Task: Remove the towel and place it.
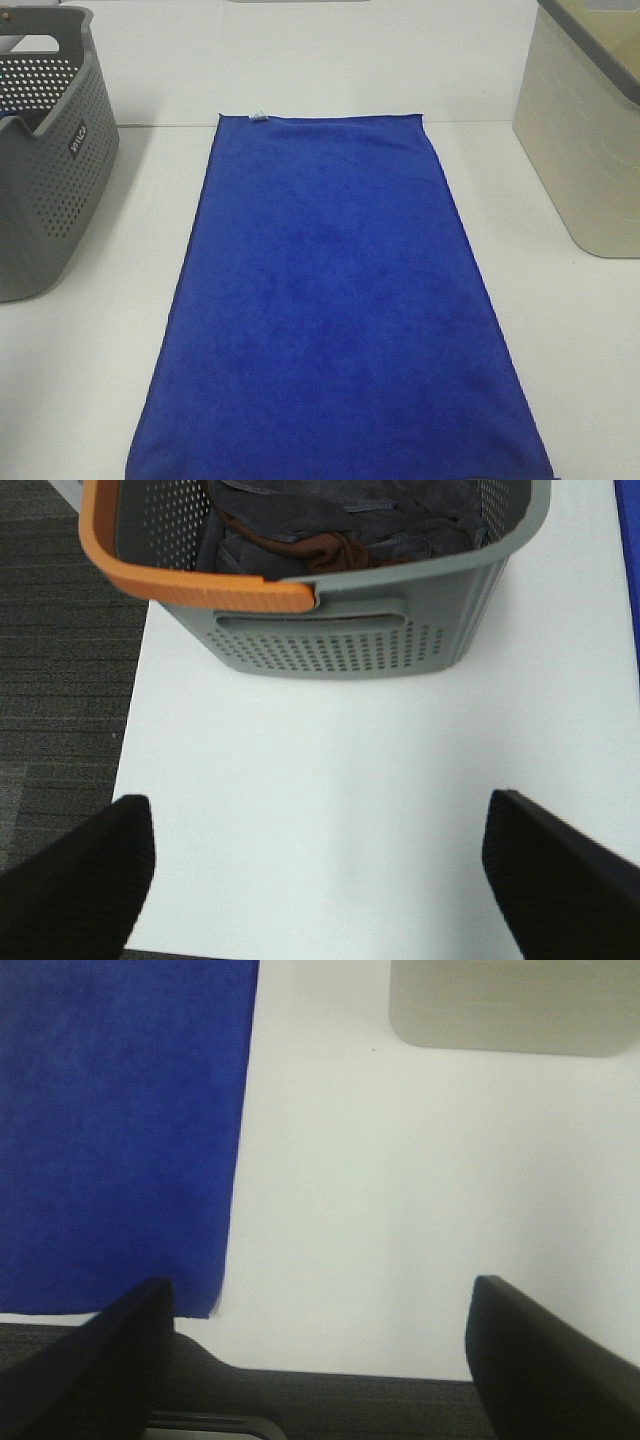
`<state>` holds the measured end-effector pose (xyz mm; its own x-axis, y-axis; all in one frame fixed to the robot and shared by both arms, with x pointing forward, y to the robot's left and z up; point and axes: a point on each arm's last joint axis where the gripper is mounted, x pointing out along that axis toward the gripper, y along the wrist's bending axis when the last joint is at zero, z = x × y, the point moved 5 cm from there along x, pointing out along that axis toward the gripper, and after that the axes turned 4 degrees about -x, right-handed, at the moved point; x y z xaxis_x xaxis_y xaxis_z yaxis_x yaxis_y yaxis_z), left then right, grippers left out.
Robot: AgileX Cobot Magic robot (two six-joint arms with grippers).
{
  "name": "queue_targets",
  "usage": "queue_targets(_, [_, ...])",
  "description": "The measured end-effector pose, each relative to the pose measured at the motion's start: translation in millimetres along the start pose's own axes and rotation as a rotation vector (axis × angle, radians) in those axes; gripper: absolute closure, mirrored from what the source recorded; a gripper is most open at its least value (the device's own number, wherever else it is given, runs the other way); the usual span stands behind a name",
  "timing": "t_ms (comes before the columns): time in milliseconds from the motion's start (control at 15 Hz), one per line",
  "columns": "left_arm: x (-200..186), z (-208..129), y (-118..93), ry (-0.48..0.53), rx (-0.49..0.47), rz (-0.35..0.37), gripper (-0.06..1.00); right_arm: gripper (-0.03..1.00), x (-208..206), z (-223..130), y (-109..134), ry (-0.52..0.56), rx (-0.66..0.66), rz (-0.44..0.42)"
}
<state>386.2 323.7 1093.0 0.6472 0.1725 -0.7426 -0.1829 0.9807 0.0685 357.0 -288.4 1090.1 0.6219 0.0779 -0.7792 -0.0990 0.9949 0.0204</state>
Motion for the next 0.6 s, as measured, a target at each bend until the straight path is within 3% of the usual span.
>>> queue_targets(267, [-19.4, -53.4, 18.1, -0.179, 0.02, 0.039, 0.11, 0.19, 1.3, -49.1, 3.0, -0.045, -0.007, -0.011])
queue_targets(600, [-25.1, -89.5, 25.4, -0.285, 0.029, 0.047, 0.11, 0.19, 7.3, -89.7, 5.8, -0.114, -0.014, -0.018])
